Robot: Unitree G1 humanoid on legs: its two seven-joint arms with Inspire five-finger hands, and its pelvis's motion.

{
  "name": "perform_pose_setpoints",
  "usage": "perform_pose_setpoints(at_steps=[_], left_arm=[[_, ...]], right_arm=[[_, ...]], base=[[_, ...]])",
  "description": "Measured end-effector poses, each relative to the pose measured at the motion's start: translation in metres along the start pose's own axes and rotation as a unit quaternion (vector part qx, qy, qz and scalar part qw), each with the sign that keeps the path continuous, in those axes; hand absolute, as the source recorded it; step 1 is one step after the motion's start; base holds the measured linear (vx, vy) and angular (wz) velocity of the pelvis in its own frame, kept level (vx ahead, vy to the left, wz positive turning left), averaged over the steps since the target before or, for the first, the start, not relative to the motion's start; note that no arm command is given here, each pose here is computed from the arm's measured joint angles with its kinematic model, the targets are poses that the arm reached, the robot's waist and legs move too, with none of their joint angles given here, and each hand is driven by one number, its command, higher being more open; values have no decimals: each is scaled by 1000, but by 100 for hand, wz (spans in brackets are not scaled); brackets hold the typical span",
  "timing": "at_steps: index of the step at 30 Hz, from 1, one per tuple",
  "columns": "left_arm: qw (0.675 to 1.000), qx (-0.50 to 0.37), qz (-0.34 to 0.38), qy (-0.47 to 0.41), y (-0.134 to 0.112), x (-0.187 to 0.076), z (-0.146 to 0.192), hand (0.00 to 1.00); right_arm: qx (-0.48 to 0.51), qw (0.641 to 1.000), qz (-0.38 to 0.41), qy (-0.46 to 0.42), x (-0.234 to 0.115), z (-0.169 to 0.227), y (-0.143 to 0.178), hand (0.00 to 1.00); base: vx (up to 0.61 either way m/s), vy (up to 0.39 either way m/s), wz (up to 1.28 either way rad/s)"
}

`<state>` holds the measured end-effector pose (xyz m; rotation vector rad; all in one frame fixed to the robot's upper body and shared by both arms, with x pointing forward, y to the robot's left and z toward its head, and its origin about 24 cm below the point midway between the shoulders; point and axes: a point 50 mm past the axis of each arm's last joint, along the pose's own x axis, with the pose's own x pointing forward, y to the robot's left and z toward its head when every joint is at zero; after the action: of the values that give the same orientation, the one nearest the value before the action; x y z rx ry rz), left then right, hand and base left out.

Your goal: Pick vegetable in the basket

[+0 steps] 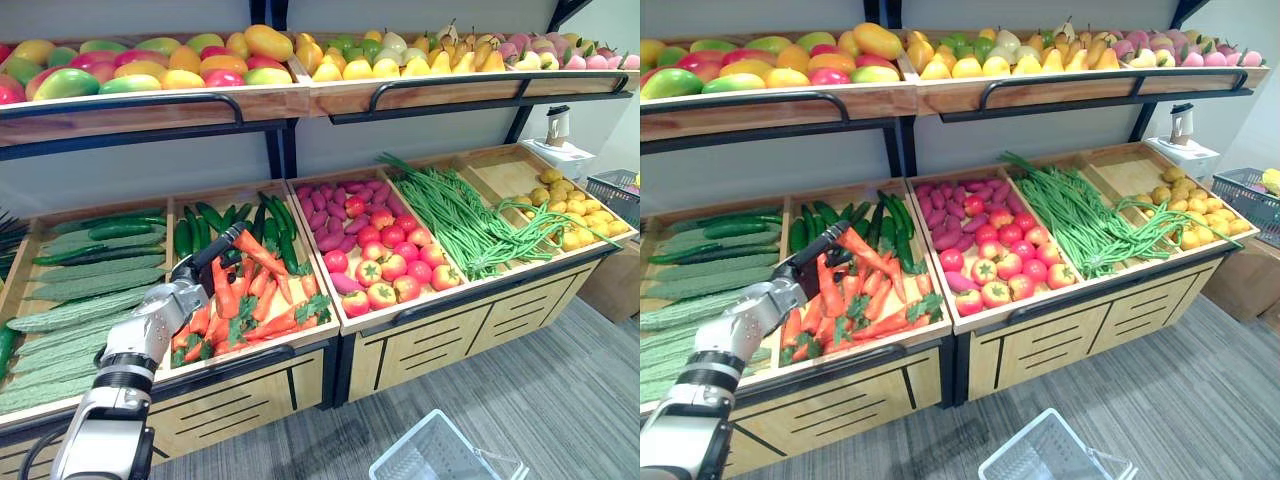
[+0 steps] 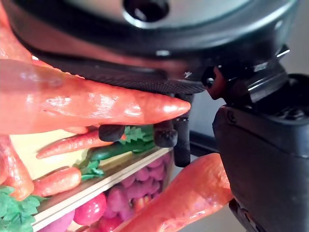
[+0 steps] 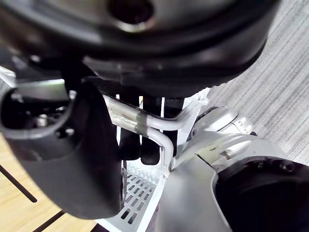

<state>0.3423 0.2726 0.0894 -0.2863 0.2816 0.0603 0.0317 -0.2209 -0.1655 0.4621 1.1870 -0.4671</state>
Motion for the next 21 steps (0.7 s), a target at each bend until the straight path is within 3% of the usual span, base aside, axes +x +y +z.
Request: perform_pose_setpoints(at_steps=[5, 12, 16, 17, 21], left_arm=[[999, -34, -28, -10, -20, 2, -3, 0], [991, -56, -102, -66, -59, -10, 3, 0], [989, -50, -113, -75, -63, -12, 7, 0], [984, -17, -149, -97, -68, -19, 25, 0], [981, -15, -159, -114, -71, -21, 36, 0]], right_arm=[[6, 1000, 2, -5, 0, 2, 1, 0], [8, 1000, 14, -11, 3, 16, 7, 0], [27, 999, 24, -23, 0, 10, 13, 0], [46, 998, 9, -32, -3, 8, 5, 0], [67, 997, 2, -24, -3, 3, 5, 0]], base=[[-5, -39, -28], [-28, 20, -90], [-80, 136, -79], [-66, 200, -131], [51, 46, -48]])
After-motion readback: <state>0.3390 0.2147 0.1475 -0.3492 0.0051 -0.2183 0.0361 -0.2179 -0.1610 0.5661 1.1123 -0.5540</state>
